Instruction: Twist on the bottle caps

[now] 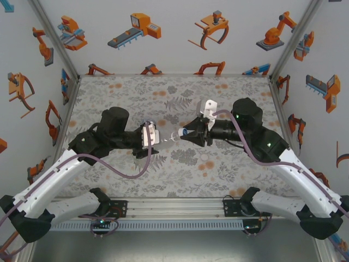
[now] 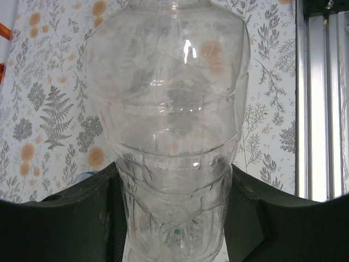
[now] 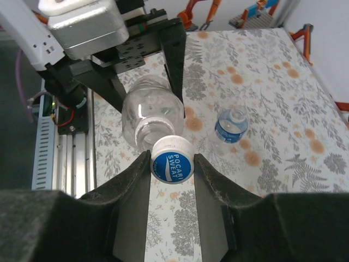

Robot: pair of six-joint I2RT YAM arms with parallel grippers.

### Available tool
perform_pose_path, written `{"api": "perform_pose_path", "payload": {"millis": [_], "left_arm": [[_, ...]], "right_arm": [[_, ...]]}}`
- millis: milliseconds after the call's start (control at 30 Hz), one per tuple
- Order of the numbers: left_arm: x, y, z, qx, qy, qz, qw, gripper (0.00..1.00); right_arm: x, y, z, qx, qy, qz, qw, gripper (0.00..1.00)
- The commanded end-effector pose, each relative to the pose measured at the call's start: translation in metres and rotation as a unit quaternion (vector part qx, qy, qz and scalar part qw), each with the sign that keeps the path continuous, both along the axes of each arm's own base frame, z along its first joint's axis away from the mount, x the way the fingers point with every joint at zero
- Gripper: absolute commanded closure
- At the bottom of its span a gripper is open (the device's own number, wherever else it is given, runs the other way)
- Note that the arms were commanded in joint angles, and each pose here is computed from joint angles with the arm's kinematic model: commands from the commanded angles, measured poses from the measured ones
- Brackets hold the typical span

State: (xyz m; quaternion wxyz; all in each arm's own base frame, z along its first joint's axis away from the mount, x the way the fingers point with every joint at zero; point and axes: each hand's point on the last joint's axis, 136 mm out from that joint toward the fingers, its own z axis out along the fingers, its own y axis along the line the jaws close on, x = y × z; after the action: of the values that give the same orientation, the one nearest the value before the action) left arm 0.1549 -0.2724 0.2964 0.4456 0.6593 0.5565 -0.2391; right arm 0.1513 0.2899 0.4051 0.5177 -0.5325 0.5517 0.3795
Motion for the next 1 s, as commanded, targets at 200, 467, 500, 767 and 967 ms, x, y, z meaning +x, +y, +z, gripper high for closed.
{"api": "perform_pose_path", "payload": {"millis": [200, 467, 500, 767, 967], "left_arm": [[-0.010, -0.010, 0.011, 0.000, -0.021, -0.034, 0.999, 1.00], [-0.011, -0.012, 0.010, -0.006, -0.020, -0.039, 0.999, 1.00], [-0.011, -0.012, 0.010, -0.007, -0.020, -0.039, 0.999, 1.00], [-0.016, -0.013, 0.014, -0.018, -0.020, -0.049, 0.998, 1.00], [-0.020, -0.015, 0.015, -0.022, -0.015, -0.060, 0.998, 1.00]], "right_arm": [[-0.023, 0.007, 0.001, -0.006, 0.007, 0.080, 0.997, 0.93], [-0.024, 0.000, -0.008, -0.032, 0.008, 0.071, 0.997, 0.94], [-0.024, 0.000, -0.009, -0.034, 0.010, 0.070, 0.997, 0.94], [-0.024, -0.001, -0.011, -0.037, 0.011, 0.066, 0.997, 0.94], [-0.022, 0.002, -0.013, -0.039, 0.014, 0.068, 0.997, 0.93]]}}
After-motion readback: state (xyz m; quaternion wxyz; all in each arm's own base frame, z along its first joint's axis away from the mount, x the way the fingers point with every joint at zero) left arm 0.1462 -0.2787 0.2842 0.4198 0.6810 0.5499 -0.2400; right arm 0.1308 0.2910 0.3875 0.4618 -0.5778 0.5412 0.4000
